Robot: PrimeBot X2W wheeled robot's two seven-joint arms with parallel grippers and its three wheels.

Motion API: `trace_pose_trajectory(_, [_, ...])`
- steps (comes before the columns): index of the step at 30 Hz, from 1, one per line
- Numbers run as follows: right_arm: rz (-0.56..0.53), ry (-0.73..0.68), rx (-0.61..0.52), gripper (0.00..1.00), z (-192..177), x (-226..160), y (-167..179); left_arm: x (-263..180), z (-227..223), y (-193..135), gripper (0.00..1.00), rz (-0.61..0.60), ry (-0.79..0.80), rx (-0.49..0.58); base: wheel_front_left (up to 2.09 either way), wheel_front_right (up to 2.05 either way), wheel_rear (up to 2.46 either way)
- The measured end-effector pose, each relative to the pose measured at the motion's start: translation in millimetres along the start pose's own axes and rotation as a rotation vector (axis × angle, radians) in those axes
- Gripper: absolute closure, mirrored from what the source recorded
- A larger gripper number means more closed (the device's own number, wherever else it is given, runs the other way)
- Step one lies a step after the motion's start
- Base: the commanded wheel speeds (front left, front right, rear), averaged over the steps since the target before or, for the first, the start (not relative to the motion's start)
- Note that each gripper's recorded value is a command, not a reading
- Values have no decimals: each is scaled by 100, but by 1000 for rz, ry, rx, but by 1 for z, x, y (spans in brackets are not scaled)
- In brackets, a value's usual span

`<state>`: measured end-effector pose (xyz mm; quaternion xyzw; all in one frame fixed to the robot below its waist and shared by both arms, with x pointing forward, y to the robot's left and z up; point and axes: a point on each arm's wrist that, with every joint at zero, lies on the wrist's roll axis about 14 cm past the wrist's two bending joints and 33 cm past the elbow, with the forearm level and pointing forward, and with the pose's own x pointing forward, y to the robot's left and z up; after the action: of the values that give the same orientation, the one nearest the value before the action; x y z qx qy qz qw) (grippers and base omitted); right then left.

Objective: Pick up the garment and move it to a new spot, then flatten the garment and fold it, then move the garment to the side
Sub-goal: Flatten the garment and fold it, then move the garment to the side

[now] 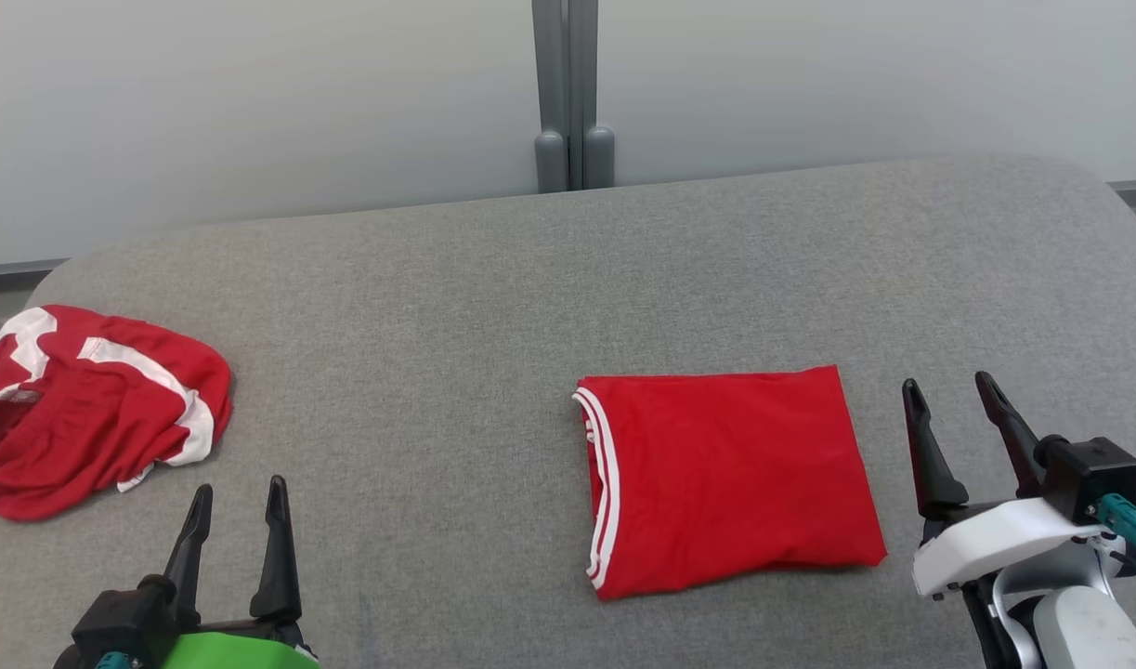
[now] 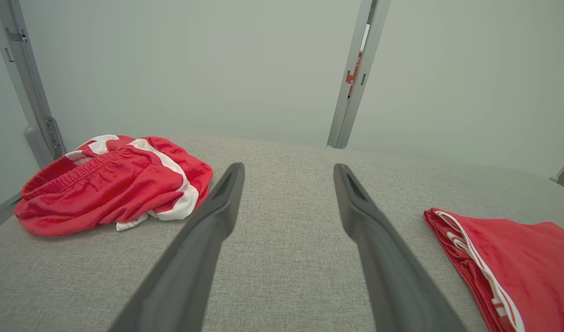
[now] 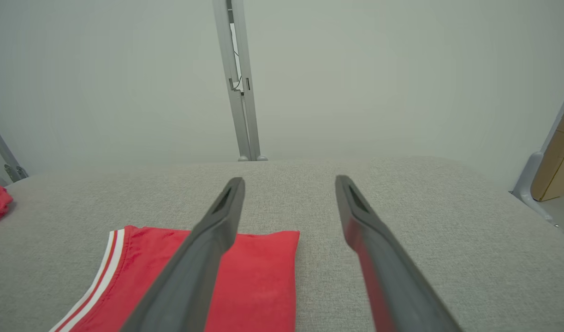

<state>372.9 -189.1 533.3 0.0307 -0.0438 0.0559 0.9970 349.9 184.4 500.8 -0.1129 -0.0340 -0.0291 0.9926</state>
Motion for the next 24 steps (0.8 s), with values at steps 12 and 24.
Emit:
trace_pose_trajectory(12, [30,-20,14,0,4,6,10,-5,1,3,0,13,-4,-1,0,0,0])
trace_pose_trajectory(24, [21,39,33,0,-8,8,7,-6,-1,7,0,25,2,-3,0,0,0])
